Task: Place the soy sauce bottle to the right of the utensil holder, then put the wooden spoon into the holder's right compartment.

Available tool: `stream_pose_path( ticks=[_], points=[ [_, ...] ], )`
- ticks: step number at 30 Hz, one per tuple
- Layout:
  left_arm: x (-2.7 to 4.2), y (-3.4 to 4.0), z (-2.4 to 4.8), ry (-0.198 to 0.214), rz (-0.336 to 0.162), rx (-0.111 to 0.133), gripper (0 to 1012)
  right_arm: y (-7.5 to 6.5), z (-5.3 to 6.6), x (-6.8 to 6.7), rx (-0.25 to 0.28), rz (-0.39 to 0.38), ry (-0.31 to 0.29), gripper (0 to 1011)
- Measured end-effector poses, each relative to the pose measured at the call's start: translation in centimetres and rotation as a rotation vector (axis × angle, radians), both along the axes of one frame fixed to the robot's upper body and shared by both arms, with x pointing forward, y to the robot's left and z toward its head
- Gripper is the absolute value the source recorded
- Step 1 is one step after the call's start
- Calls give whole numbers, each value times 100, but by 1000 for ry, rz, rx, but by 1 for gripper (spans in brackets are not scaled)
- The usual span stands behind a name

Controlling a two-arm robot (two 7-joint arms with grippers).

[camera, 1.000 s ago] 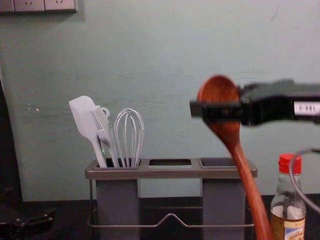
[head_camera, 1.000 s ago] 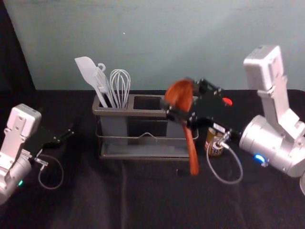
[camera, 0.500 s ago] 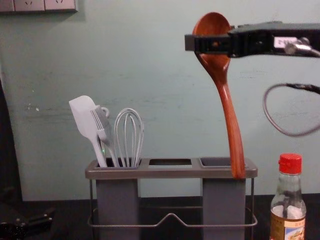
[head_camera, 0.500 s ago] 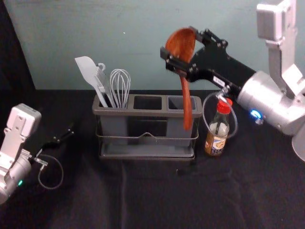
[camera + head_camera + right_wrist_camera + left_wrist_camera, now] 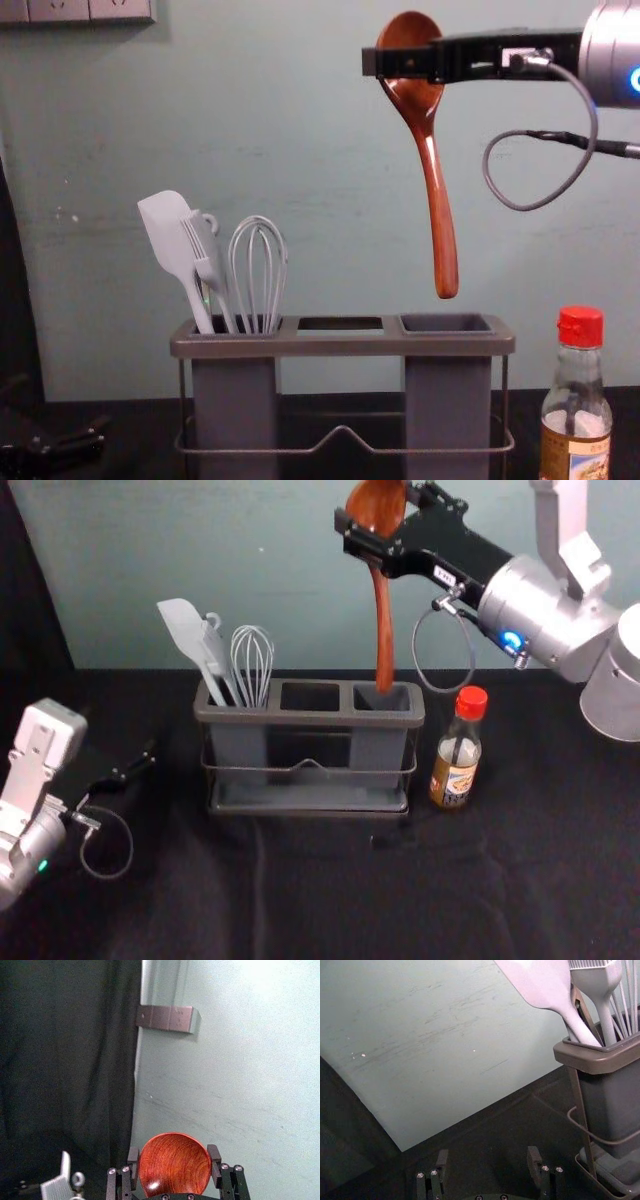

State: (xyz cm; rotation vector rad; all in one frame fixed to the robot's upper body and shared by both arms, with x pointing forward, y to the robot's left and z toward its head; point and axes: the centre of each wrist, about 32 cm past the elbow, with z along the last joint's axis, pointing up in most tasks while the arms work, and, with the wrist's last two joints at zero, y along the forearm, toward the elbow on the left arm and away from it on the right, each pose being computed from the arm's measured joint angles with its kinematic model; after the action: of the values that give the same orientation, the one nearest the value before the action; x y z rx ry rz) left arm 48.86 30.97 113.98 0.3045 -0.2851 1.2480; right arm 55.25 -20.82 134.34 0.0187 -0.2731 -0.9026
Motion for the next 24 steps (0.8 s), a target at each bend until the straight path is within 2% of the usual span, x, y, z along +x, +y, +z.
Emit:
stream_pose_path(
  ticks=[6,12,24],
  points=[
    [0,0,0,0,0,0,1011,10,-46,183,0,-14,33,837],
    [0,0,0,0,0,0,1012,21,-111,283,1,-15,54,836],
    [0,0,0,0,0,0,1012,32,-244,338,-10,-3,89,837]
  ],
)
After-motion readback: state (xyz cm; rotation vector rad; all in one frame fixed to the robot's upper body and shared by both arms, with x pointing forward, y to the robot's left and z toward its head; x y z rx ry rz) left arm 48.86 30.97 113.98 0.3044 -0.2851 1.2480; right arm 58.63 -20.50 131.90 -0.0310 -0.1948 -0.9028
